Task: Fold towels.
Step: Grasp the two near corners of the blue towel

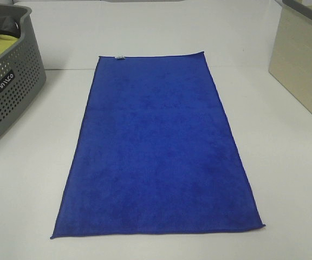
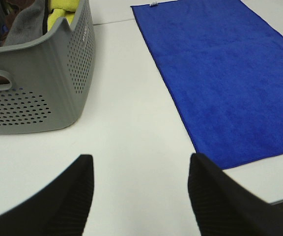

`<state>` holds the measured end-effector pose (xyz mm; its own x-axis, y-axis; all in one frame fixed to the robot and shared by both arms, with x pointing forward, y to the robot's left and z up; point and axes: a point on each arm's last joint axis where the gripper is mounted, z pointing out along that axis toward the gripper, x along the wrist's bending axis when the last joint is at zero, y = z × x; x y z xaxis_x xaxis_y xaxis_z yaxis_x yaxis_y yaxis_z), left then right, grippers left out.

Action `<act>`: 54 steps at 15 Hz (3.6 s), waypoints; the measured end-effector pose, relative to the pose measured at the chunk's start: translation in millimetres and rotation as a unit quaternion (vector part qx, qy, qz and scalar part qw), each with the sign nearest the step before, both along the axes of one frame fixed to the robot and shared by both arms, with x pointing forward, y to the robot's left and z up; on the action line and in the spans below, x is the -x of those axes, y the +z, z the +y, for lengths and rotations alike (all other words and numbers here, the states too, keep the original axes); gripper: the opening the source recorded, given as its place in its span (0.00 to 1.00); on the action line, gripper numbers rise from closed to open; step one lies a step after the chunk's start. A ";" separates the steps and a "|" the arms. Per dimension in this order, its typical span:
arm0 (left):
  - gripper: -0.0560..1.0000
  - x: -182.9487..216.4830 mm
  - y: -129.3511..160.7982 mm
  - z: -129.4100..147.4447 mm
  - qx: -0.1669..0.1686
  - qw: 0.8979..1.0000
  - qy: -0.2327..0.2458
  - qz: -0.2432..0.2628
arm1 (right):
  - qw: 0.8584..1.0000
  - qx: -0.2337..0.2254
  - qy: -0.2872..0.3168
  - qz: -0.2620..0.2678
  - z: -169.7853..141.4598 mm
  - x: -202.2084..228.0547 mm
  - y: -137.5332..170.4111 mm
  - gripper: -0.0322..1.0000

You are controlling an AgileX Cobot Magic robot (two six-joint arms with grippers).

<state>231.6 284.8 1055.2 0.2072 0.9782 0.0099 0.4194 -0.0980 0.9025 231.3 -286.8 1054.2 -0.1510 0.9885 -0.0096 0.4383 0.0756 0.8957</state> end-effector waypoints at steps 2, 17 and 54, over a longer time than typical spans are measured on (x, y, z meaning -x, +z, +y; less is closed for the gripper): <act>0.58 0.0 0.0 0.0 0.000 1.000 0.000 0.000 | 1.000 0.000 0.000 0.000 0.0 0.0 0.0 0.76; 0.58 0.0 0.0 0.0 0.000 1.000 0.000 0.000 | 1.000 0.000 0.000 0.000 0.0 0.0 0.0 0.76; 0.58 -207.4 -113.5 -35.9 0.281 0.878 -0.006 0.386 | 0.896 -0.101 -0.023 0.431 11.6 -196.5 -98.8 0.76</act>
<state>438.9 248.9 941.7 -0.0508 0.7813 -0.6221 0.9298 0.2644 0.2561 427.8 -275.2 955.4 0.0245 0.9621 0.2715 0.9727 -0.0857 0.2158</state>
